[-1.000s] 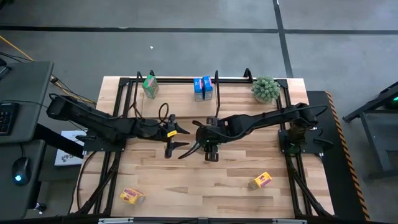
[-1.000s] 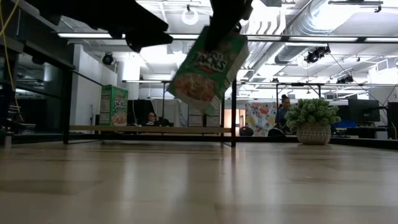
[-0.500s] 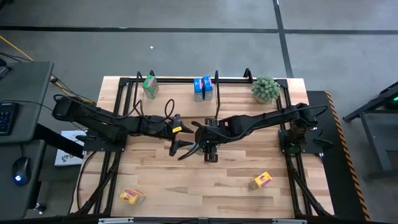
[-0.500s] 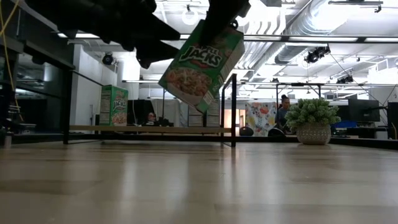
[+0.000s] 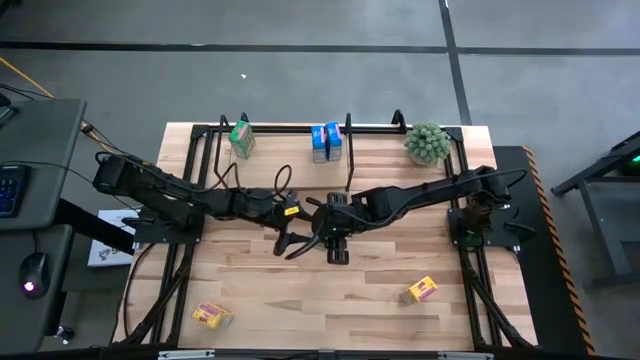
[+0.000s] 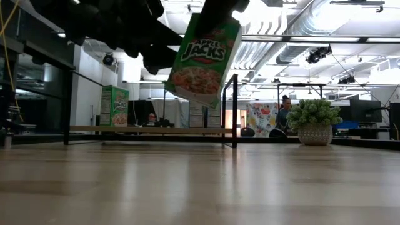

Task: Stack cereal on shelf
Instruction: Put the green cereal box on the shelf aligned with the green cereal box

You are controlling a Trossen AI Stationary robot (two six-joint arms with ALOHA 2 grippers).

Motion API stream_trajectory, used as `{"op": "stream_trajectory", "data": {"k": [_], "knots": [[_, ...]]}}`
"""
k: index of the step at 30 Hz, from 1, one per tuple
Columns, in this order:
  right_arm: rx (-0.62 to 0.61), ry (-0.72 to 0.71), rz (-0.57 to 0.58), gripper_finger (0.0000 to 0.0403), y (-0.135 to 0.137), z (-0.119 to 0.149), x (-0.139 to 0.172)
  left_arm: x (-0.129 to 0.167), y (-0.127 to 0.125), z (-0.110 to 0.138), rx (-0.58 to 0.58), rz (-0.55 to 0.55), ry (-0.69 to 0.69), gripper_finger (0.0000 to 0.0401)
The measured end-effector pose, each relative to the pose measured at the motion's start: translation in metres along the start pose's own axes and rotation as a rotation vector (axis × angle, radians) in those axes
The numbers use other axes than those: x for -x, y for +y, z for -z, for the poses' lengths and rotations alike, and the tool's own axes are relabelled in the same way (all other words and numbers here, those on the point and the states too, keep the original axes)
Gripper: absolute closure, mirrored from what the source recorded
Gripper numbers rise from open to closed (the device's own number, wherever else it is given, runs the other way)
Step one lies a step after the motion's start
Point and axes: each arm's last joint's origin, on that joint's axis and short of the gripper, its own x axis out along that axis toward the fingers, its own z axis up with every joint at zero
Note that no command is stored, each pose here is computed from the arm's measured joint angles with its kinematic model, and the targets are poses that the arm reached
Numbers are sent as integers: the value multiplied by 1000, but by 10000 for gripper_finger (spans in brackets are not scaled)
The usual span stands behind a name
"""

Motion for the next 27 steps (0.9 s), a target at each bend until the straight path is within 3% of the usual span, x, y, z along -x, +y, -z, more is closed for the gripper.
{"op": "stream_trajectory", "data": {"k": [12,18,27], "knots": [[-3,-2,24,238,-2,0,0,0,-4,-5,-59,91,3,130],[-16,-49,-28,238,0,-5,0,0,-1,-4,-66,-15,5,130],[-7,-84,-33,238,2,-8,0,-1,-1,-2,-64,-12,16,130]]}}
